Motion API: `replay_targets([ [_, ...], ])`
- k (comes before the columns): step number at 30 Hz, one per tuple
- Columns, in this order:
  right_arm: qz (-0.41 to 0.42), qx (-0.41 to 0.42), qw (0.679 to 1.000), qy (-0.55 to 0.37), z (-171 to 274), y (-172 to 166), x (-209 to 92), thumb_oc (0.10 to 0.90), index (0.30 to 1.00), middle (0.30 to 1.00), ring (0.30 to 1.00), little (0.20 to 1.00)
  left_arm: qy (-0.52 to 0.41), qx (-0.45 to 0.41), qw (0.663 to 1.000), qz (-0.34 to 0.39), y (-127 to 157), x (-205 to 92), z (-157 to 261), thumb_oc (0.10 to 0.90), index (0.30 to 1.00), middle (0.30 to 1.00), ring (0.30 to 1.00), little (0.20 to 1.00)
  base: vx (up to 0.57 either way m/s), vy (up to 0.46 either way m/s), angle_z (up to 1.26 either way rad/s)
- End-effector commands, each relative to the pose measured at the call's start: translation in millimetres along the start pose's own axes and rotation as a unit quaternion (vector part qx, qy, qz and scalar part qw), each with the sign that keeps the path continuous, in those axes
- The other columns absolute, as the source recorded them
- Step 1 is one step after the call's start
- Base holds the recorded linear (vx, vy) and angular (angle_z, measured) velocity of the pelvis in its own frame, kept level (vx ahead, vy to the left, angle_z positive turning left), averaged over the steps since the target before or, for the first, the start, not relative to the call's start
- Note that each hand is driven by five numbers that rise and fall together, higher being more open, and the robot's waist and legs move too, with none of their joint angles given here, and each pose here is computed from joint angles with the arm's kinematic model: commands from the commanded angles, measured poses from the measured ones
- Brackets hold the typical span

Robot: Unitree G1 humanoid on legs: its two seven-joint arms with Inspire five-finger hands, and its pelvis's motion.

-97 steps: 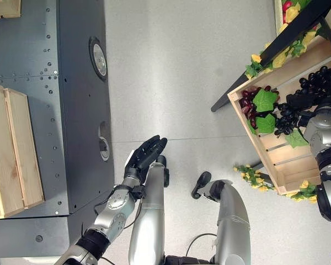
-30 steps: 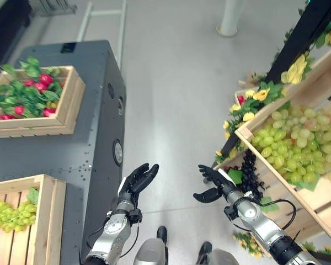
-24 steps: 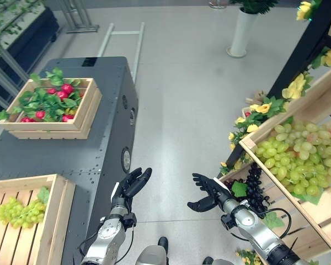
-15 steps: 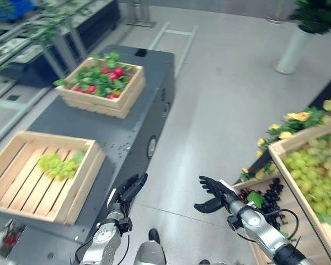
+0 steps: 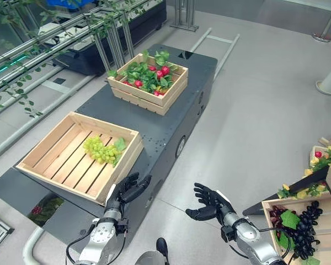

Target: Pick up the fruits from the basket on one side to the basket on the other side

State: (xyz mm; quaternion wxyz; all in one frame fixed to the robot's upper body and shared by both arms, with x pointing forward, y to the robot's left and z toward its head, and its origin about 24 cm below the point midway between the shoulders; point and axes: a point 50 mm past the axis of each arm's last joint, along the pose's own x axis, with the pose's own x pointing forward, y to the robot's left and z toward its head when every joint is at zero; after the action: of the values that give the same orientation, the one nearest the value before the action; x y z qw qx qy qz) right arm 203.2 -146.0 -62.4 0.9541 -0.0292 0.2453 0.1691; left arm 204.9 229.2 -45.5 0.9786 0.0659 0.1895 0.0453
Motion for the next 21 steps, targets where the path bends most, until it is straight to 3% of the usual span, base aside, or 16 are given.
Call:
replay_targets([
  [1, -0.001, -0.007, 0.994, -0.106, 42, -4, 5, 0.800, 0.900, 0.900, 0.900, 0.900, -0.129, 0.017, 0.991, -0.033, -14, 6, 46, 0.800, 0.900, 0.900, 0.900, 0.900, 0.05, 0.299, 0.15],
  [5, 0.009, -0.014, 0.994, -0.104, 43, -5, 6, 0.800, 0.900, 0.900, 0.900, 0.900, -0.145, 0.085, 0.983, -0.079, -25, 5, 47, 0.800, 0.900, 0.900, 0.900, 0.900, 0.12, 0.321, 0.21],
  [9, 0.003, 0.002, 0.996, -0.089, 37, -10, 1, 0.800, 0.900, 0.900, 0.900, 0.900, -0.140, 0.101, 0.981, -0.092, -27, 7, 48, 0.800, 0.900, 0.900, 0.900, 0.900, 0.14, 0.007, 0.34],
  [18, -0.063, 0.061, 0.993, -0.085, 22, -30, -2, 0.800, 0.900, 0.900, 0.900, 0.900, -0.203, 0.116, 0.959, -0.163, -52, 13, 74, 0.800, 0.900, 0.900, 0.900, 0.900, 0.20, -0.229, 1.09],
  [21, -0.047, 0.062, 0.992, -0.096, 32, -28, 2, 0.800, 0.900, 0.900, 0.900, 0.900, -0.194, 0.105, 0.960, -0.173, -56, 11, 71, 0.800, 0.900, 0.900, 0.900, 0.900, 0.26, -0.273, 1.25],
])
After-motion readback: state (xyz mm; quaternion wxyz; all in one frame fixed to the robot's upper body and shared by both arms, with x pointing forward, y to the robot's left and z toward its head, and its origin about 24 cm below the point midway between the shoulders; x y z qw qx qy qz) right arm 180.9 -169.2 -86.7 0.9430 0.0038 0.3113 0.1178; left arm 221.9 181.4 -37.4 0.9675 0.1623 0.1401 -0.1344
